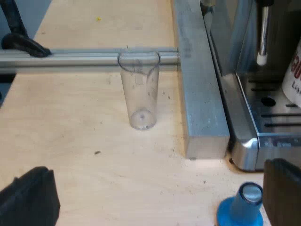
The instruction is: Place mug into machine
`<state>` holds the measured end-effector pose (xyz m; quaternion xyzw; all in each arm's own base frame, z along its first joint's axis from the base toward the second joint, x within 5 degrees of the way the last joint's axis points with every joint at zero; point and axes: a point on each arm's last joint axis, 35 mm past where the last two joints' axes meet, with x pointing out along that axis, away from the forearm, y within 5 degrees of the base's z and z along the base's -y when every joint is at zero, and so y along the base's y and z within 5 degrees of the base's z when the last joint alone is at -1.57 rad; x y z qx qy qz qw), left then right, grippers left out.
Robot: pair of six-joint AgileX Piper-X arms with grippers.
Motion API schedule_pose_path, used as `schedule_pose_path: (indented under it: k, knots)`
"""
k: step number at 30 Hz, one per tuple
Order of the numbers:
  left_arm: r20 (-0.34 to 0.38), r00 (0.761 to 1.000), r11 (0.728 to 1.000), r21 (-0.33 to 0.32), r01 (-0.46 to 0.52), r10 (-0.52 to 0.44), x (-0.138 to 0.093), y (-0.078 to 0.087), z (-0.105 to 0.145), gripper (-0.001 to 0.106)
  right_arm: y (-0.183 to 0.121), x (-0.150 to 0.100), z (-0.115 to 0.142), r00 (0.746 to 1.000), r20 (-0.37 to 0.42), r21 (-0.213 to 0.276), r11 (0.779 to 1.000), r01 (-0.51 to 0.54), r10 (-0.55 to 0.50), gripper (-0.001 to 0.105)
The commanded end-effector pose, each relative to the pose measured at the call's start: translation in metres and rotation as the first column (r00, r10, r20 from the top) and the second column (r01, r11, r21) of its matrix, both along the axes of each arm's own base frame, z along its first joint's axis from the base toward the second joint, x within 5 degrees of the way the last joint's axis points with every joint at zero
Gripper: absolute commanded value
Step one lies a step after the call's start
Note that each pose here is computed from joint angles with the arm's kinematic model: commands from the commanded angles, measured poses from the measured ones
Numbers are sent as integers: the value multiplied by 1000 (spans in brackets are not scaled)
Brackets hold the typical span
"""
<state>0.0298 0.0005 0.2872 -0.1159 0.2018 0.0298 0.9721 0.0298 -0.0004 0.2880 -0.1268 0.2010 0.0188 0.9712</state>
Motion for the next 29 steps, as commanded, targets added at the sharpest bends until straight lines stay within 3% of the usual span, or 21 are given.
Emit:
schedule_pose_path:
  k: [1, 29]
  knots:
    - [6, 1000, 1000, 2, -13, 13, 4, 0, 1, 89, 0, 2, 3, 1000, 6, -5, 1000, -3, 3, 71]
    - [11, 1000, 1000, 6, -4, 4, 5, 0, 0, 89, 0, 2, 3, 1000, 6, -5, 1000, -3, 3, 71]
